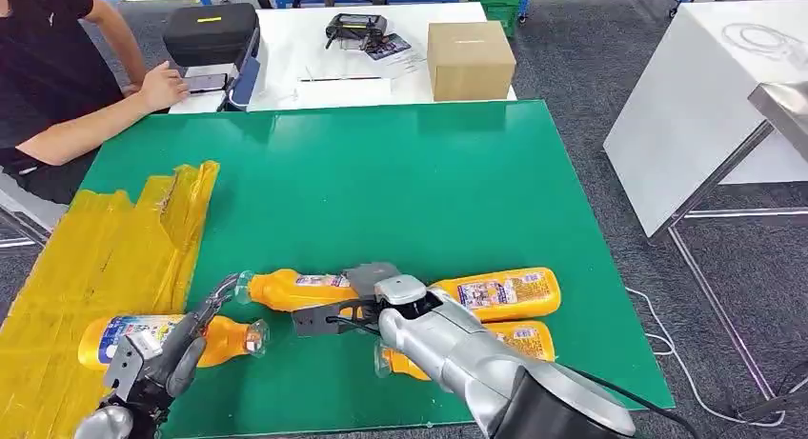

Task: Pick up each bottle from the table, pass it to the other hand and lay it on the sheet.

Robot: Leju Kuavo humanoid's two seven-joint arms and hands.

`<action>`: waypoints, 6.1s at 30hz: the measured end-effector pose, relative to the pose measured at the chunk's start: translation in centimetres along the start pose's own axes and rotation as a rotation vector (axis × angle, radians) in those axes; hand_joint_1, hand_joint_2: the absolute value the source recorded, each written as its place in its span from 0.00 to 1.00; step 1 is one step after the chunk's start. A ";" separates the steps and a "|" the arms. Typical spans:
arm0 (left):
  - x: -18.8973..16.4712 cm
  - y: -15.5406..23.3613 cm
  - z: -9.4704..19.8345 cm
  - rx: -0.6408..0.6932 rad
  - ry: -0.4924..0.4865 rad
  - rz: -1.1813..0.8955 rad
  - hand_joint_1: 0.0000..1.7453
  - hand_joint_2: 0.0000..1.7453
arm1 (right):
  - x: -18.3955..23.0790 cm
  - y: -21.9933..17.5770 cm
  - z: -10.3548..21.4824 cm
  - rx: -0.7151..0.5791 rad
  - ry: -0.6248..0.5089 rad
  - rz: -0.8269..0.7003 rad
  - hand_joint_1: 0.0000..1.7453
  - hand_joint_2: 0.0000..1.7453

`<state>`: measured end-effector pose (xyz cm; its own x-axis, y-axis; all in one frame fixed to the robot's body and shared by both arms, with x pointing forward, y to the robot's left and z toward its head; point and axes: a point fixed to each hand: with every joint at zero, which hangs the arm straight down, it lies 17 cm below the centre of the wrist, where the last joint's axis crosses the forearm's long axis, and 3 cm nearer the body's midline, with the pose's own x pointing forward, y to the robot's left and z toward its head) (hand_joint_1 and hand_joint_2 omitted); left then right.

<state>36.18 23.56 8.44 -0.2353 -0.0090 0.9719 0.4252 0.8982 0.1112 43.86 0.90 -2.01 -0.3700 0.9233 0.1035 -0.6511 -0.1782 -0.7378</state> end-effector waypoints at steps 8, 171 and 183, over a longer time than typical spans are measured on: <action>0.0 0.0 -0.1 0.003 -0.002 0.001 0.00 0.00 | 0.0 0.0 0.0 0.000 0.001 0.000 1.00 1.00; 16.2 -1.1 3.6 0.220 -0.427 0.534 0.00 1.00 | 22.7 -3.2 13.9 -0.487 -0.965 -0.431 1.00 1.00; 15.4 -1.4 4.2 0.226 -0.400 0.548 1.00 1.00 | 22.9 -2.4 13.5 -0.476 -0.967 -0.414 1.00 1.00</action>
<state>28.28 24.00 22.40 -0.3606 0.5922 0.7206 0.3923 0.7972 -0.4589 28.01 17.83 11.09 -0.6733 0.1973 0.7126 -0.6018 0.4137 -0.6831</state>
